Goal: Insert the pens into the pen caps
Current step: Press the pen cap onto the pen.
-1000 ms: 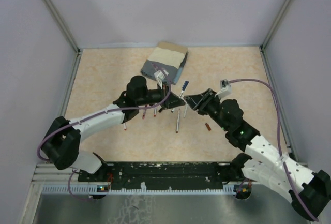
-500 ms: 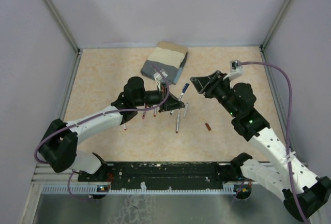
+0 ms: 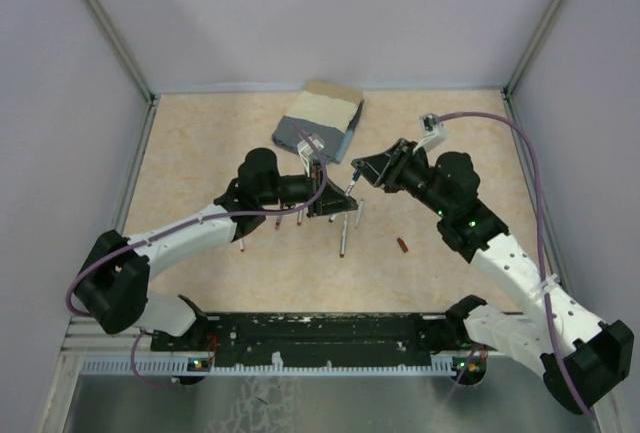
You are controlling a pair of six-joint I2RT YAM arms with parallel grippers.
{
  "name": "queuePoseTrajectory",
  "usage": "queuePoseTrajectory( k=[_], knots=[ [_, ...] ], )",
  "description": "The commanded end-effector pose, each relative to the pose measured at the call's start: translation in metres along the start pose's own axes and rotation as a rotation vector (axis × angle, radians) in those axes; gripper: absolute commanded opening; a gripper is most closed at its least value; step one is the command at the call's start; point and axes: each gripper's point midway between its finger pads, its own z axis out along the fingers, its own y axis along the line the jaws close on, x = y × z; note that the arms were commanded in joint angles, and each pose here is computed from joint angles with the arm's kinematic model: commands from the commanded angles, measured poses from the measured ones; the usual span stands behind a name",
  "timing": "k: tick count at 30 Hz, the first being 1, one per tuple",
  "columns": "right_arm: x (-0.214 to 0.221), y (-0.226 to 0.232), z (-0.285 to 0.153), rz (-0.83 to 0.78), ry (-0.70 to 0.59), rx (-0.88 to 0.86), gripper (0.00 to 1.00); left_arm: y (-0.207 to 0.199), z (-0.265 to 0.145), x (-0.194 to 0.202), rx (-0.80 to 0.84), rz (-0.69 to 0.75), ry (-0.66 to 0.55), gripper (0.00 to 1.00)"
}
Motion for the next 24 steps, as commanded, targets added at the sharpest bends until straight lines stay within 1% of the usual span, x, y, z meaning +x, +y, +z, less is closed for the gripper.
queuePoseTrajectory(
  k=[1,4,6,7,8,12,15,19,24],
  knots=[
    [-0.024,0.029,-0.001,-0.016,-0.051,-0.1,0.31,-0.017,-0.003,-0.011,0.053,0.051,-0.03,0.0],
    [-0.02,0.026,0.002,-0.011,-0.039,-0.094,0.21,-0.02,-0.002,-0.014,0.061,0.057,-0.033,0.0],
    [-0.017,0.022,0.004,-0.006,-0.033,-0.088,0.11,-0.021,-0.002,-0.017,0.064,0.063,-0.039,0.0],
    [-0.016,0.021,0.005,-0.005,-0.03,-0.085,0.03,-0.022,-0.001,-0.021,0.064,0.07,-0.046,0.0],
    [-0.013,0.02,0.005,-0.003,-0.023,-0.083,0.0,-0.023,-0.001,-0.024,0.063,0.073,-0.053,0.0],
    [0.002,0.016,0.007,0.031,0.025,-0.087,0.0,-0.023,-0.002,-0.044,0.022,0.109,-0.118,0.0],
    [0.023,0.013,0.006,0.031,0.087,-0.073,0.0,-0.029,-0.008,-0.071,-0.021,0.181,-0.207,0.0],
    [0.06,0.01,0.004,0.036,0.192,-0.068,0.0,-0.041,-0.013,-0.103,-0.044,0.261,-0.28,0.0],
    [0.117,0.007,-0.002,0.009,0.344,-0.06,0.0,-0.055,-0.019,-0.128,-0.052,0.304,-0.339,0.0]
  ],
)
